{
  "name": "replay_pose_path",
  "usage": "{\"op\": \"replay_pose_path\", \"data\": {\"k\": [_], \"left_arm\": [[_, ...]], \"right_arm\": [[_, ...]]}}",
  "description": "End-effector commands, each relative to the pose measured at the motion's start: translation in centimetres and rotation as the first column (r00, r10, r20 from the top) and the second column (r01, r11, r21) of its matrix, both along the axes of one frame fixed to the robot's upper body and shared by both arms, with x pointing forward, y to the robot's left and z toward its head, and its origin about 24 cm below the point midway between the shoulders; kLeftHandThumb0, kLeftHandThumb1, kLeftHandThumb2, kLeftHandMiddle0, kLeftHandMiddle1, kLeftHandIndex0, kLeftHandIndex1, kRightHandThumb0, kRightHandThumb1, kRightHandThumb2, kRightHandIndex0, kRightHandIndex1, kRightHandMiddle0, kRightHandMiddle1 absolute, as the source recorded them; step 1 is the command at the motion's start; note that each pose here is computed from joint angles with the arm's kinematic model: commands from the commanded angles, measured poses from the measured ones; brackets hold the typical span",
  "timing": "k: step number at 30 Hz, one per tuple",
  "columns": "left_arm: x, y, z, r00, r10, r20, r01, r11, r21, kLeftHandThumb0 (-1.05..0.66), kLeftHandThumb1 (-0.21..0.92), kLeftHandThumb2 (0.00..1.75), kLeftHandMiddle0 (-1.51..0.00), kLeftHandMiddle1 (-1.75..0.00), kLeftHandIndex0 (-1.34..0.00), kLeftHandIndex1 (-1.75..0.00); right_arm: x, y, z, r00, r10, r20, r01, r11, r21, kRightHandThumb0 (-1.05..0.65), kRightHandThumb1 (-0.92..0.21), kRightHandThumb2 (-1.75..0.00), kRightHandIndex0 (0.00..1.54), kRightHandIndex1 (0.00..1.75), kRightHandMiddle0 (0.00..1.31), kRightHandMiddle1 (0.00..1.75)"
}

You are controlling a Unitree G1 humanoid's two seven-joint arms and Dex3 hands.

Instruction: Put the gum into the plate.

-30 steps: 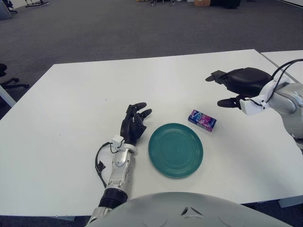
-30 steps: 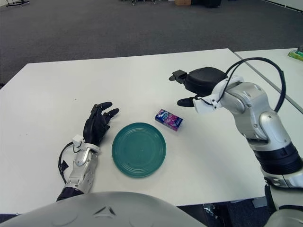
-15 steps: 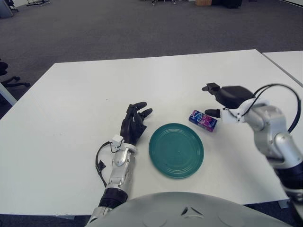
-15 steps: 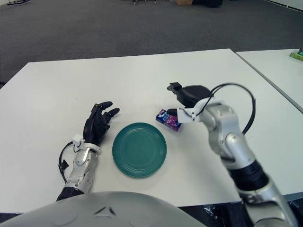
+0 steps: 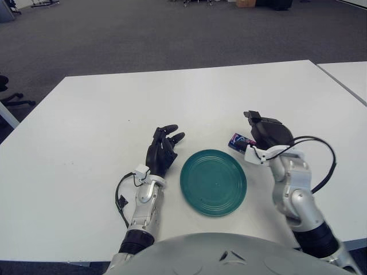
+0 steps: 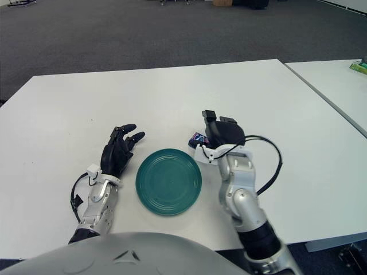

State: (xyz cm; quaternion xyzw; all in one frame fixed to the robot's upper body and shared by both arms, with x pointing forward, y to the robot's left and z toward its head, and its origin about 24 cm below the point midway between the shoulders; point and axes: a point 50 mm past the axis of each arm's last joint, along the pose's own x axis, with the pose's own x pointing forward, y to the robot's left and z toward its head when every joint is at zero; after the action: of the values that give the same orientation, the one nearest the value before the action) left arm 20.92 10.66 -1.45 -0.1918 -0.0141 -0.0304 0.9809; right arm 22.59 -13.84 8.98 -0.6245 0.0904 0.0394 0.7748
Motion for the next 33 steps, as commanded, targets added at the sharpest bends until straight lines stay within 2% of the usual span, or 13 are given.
{"op": "replay_pose_path", "data": {"k": [1,15,21,33], "left_arm": [[-2.0,-1.7,-1.9,0.994,0.008,-0.113,-0.018,0.996,-0.086,-0.96,0.92,0.93,-0.40,-0.84,-0.17,-1.17],[-2.3,-1.5,-1.8,0.993,0.007,-0.118,-0.017,0.996,-0.083,-0.96,0.92,0.94,-0.41,-0.81,-0.19,-1.17],[-2.4,-1.4,-1.8,0.992,0.009,-0.123,-0.018,0.997,-0.075,-0.96,0.92,0.94,-0.40,-0.79,-0.18,-1.17],[-2.5,-1.3,-1.8,0.991,0.001,-0.133,-0.014,0.995,-0.099,-0.97,0.92,0.93,-0.41,-0.79,-0.18,-1.16]], "right_arm": [[-0.2,0.1,-0.3,0.999,-0.042,0.015,0.042,0.999,0.022,-1.01,-0.92,-0.55,0.15,0.00,0.00,0.29],[-0.6,0.0,-1.8,0.997,-0.074,-0.010,0.075,0.995,0.062,-1.00,-0.92,-0.53,0.18,0.01,0.00,0.37],[-1.3,-0.4,-3.6,0.996,-0.083,-0.034,0.085,0.995,0.057,-1.00,-0.92,-0.54,0.19,0.02,0.00,0.37],[-1.2,-1.1,-4.2,0.995,-0.100,-0.029,0.101,0.994,0.041,-1.00,-0.92,-0.55,0.23,0.03,0.00,0.41]]}}
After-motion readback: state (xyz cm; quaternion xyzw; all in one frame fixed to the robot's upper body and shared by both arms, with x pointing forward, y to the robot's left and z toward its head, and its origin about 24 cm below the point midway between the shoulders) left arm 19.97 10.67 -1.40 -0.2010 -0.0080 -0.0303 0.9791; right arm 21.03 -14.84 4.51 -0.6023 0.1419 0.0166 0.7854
